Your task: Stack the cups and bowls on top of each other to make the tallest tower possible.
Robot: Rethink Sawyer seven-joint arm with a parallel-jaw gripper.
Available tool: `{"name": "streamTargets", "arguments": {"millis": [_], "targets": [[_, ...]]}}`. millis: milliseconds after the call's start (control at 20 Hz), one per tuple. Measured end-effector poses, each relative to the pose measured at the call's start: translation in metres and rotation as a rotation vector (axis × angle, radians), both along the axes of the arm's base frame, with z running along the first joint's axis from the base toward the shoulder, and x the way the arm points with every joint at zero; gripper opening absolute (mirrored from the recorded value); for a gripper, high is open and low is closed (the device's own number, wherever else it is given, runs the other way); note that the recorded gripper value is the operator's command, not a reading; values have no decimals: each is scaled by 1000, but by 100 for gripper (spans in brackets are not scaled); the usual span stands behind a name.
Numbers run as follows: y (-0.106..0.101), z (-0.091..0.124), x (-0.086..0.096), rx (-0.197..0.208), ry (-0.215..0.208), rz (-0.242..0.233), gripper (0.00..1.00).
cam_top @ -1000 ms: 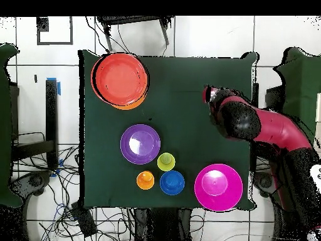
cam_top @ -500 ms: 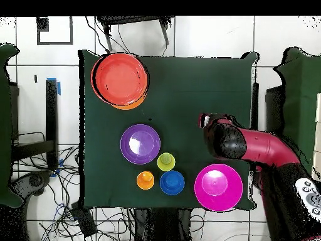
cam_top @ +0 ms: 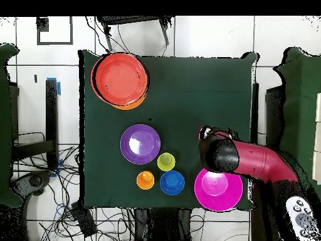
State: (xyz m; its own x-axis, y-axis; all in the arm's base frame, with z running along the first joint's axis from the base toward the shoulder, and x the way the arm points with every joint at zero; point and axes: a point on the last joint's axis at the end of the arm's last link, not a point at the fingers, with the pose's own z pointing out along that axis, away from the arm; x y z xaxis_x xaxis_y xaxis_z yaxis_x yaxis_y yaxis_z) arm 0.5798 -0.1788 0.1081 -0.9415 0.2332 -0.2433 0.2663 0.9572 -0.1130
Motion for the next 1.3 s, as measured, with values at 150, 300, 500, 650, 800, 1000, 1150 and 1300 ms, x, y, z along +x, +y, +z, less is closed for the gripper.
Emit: {"name": "streamTargets", "arguments": {"millis": [150, 300, 500, 650, 800, 1000, 1150, 1300], "targets": [[-6, 3, -10, 5, 8, -106, 100], [-12, 2, -20, 21, 16, -189, 100], [-19, -7, -38, 49, 42, -294, 100], [-18, -20, -59, 88, 83, -396, 100], [-11, -28, -71, 119, 111, -452, 100], [-3, -40, -90, 158, 138, -525, 100], [-3, -47, -103, 172, 148, -556, 100], [-4, -55, -114, 180, 154, -572, 100]]}}
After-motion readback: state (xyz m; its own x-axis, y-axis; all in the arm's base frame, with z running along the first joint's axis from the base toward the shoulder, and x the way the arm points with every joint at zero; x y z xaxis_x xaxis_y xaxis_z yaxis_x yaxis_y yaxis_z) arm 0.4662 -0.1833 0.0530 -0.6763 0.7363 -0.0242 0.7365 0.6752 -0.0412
